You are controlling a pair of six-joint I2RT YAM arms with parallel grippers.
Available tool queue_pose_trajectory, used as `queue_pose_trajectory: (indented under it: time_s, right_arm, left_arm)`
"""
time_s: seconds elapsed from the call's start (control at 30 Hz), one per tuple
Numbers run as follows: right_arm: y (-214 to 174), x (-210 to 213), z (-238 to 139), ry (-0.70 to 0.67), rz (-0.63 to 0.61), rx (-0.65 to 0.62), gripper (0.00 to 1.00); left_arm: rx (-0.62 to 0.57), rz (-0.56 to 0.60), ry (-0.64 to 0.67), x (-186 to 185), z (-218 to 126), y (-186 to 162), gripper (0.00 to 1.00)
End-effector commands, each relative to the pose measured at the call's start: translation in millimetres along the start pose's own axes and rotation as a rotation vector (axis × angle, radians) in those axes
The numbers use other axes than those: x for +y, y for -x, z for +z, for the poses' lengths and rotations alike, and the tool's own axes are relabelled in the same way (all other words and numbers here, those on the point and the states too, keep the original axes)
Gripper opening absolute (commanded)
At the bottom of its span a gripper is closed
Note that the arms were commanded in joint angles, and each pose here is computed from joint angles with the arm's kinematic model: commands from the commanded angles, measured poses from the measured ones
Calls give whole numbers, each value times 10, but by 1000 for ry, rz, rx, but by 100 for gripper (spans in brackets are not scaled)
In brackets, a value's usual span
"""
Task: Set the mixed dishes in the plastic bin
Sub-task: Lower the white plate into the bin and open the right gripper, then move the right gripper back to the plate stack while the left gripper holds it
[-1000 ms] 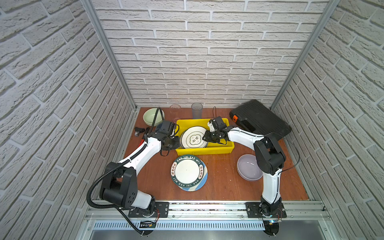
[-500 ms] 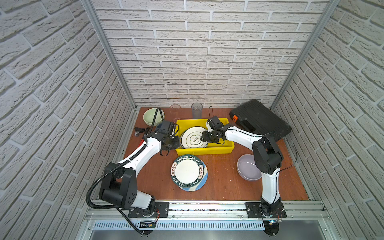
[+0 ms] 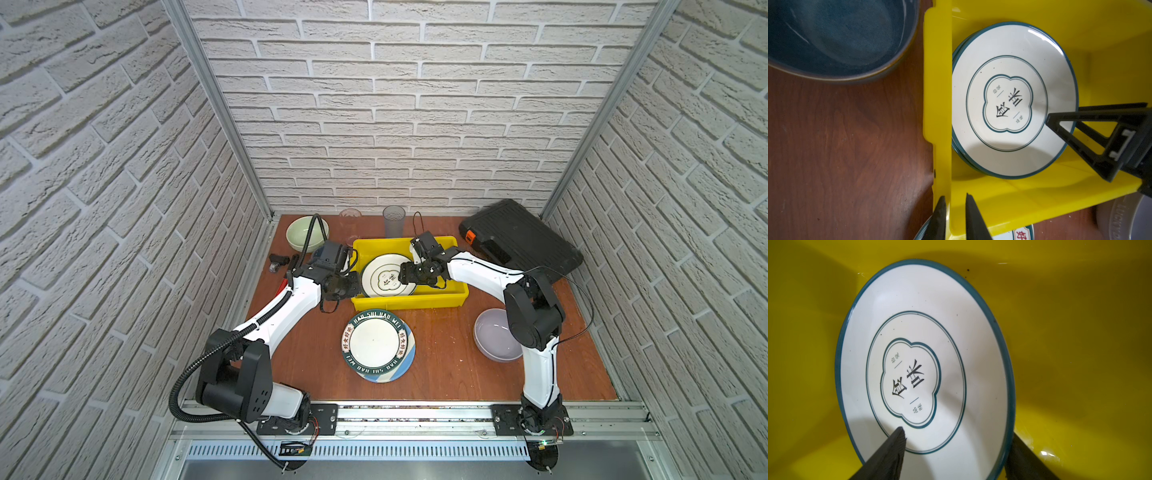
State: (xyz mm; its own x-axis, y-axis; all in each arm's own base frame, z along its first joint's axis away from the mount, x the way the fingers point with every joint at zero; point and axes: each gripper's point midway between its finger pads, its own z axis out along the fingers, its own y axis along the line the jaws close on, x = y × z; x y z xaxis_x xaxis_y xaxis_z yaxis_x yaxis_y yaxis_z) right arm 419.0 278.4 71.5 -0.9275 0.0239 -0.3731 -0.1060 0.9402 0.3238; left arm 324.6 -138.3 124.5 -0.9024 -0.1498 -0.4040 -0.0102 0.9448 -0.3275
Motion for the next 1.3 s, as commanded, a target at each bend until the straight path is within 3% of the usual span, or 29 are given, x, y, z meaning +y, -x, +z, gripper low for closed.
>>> queue_pose_trajectory:
  time_s: [0.0,0.6,0.83,0.97,1.2,1.27]
  right_arm:
    - [47,109,8,4,-38,-17,74]
    - [23,111,-40,-23,-75,-12,75]
    - [158,231,-553,17,-106,-103,75]
    - [122,344,-853,92,-133,-133,74]
    - [-145,401,-1253,210,-114,-169,73]
    - [-233,358,-1365,217,-91,-190,68]
  left_arm:
    - [-28,0,-22,-27,-36,35,20]
    - [-45,6,-21,-17,-215,0,23]
    - [-33,3,10,100,-345,-196,33]
    - [-39,-13,10,170,-397,-346,47]
    - [-11,-45,22,283,-476,-609,49]
    - [10,-57,23,311,-454,-686,48]
